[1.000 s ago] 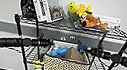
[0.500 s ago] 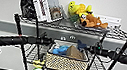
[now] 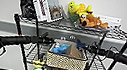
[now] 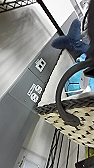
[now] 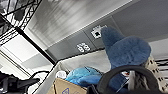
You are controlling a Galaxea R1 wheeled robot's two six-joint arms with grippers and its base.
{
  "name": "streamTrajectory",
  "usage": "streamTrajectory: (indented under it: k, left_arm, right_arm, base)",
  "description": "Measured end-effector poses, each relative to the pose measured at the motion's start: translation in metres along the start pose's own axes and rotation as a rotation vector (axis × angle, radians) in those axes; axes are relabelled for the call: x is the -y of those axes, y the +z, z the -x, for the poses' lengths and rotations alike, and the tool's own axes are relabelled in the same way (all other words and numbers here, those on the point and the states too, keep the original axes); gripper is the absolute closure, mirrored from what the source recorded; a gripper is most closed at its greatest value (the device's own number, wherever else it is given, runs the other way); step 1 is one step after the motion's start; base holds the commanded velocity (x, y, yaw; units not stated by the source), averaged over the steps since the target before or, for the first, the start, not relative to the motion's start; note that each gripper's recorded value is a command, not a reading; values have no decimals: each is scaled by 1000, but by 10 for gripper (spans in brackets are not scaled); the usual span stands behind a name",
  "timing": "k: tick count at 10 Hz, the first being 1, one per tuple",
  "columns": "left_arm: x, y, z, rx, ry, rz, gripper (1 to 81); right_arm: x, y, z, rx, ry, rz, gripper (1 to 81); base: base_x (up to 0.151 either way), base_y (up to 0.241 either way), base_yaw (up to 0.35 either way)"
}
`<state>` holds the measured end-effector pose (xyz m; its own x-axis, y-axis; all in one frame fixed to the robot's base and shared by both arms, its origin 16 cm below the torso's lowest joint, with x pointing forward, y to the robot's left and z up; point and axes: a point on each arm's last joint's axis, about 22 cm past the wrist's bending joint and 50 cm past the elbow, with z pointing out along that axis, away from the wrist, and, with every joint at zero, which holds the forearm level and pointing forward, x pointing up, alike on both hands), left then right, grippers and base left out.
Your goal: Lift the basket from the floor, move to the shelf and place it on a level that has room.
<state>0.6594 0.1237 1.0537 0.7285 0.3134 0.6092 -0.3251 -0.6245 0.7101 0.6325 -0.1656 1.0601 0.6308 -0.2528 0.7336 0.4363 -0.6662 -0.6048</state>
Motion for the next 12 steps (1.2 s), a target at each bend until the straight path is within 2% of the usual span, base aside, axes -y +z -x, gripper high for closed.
streamTrajectory:
  k: [4,6,7,9,12]
  left_arm:
    - [6,12,-6,-9,11,-25,811]
    - [10,11,-6,-7,22,-34,811]
    - [6,11,-9,-20,25,-24,10]
    - [-13,11,-12,-16,45,4,10]
    - [-8,1,-11,-18,42,4,10]
  right_arm:
    - [-16,6,-10,-57,3,25,811]
    - [-17,8,-12,-64,-6,27,811]
    - [-16,11,-10,-65,-11,24,10]
    - [-7,19,0,-60,-27,3,10]
    - [-6,16,1,-60,-27,-1,10]
  base:
    - [0,0,0]
    - [0,0,0]
    - [0,0,0]
    - [0,0,0]
    - [0,0,0]
